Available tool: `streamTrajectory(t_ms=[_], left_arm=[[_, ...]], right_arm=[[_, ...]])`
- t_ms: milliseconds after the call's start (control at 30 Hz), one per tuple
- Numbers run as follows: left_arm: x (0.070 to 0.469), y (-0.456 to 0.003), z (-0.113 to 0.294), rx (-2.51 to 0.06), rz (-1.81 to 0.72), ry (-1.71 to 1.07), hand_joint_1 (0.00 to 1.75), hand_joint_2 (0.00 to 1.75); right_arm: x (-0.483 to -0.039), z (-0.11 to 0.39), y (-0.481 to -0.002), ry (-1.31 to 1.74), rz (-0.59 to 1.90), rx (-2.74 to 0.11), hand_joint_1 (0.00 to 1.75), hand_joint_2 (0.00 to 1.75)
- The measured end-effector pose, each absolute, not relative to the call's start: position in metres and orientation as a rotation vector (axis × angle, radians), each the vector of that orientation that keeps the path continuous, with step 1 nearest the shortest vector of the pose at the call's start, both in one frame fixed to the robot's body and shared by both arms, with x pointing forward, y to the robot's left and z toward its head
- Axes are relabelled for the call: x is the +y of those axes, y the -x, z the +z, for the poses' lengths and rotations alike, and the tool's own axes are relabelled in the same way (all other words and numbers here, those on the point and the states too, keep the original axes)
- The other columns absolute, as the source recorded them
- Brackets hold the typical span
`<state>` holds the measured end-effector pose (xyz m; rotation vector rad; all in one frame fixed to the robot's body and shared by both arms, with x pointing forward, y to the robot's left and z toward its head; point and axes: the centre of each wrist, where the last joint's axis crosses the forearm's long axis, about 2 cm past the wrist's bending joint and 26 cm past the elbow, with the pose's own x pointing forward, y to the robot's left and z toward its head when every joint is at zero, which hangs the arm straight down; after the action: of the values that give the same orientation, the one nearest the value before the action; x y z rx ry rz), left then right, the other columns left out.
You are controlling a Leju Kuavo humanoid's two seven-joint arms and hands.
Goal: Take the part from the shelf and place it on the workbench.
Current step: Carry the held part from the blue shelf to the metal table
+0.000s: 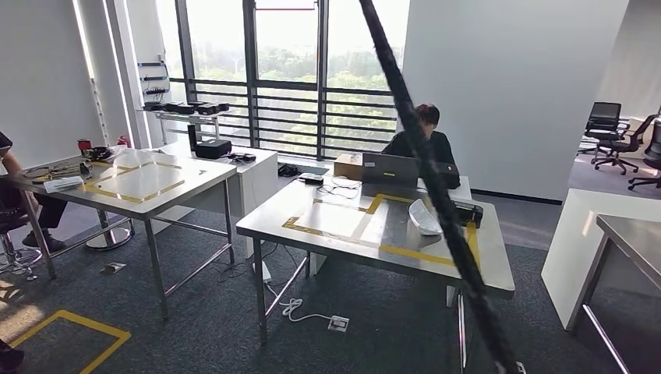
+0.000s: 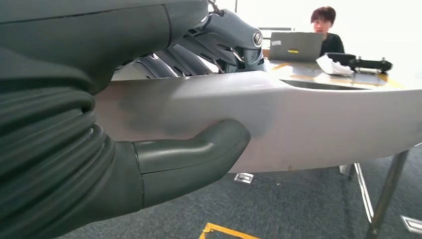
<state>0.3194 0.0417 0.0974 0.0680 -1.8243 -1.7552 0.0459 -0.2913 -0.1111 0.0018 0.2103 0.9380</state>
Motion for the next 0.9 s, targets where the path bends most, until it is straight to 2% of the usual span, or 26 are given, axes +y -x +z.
streamTrajectory(t_ms=[900], left_arm=[[0.0413, -0.3172, 0.095, -1.83, -1.76, -0.04, 1.75, 1.75]], right_arm=[[-0.2939, -0.1109, -0.0473, 0.008, 0.932, 0.208, 0.0, 0.0]])
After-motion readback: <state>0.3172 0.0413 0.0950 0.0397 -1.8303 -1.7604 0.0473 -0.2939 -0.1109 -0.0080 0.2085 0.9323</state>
